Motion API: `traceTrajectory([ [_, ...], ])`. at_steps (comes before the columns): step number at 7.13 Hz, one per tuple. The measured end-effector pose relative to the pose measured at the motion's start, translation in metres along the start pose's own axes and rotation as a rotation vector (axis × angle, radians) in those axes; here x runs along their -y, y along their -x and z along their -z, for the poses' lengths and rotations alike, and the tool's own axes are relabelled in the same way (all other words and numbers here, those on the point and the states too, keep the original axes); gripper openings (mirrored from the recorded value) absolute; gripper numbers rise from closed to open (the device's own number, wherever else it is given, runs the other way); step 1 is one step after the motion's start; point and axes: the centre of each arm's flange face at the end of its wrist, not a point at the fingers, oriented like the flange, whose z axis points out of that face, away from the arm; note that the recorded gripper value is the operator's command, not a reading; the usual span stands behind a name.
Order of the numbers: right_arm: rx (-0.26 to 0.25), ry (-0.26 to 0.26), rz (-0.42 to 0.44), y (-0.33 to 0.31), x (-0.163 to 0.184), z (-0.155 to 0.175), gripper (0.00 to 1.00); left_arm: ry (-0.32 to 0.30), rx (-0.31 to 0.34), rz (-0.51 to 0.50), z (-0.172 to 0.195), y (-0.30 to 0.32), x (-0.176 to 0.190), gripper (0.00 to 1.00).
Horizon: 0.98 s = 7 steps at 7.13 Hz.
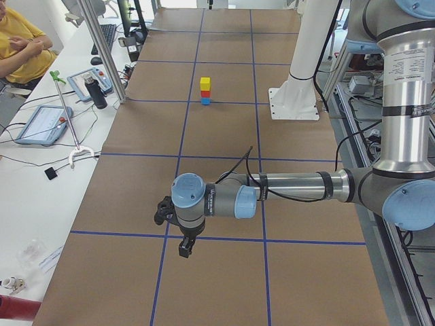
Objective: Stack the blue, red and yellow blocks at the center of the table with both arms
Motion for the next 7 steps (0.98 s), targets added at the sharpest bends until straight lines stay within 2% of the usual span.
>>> traceTrajectory([
  [3,0.004,0.005,-0.026,0.004,0.003,0.015,1.00,0.014,-0.004,0.026,-0.002,0.004,-0.002,1.00],
  [5,0.004,0.014,-0.036,0.002,-0.002,0.014,1.00,0.053,-0.013,0.100,-0.005,0.006,-0.008,1.00],
  [7,0.003,0.024,-0.044,-0.001,-0.010,0.010,1.00,0.062,-0.007,0.111,-0.004,0.007,-0.009,1.00],
])
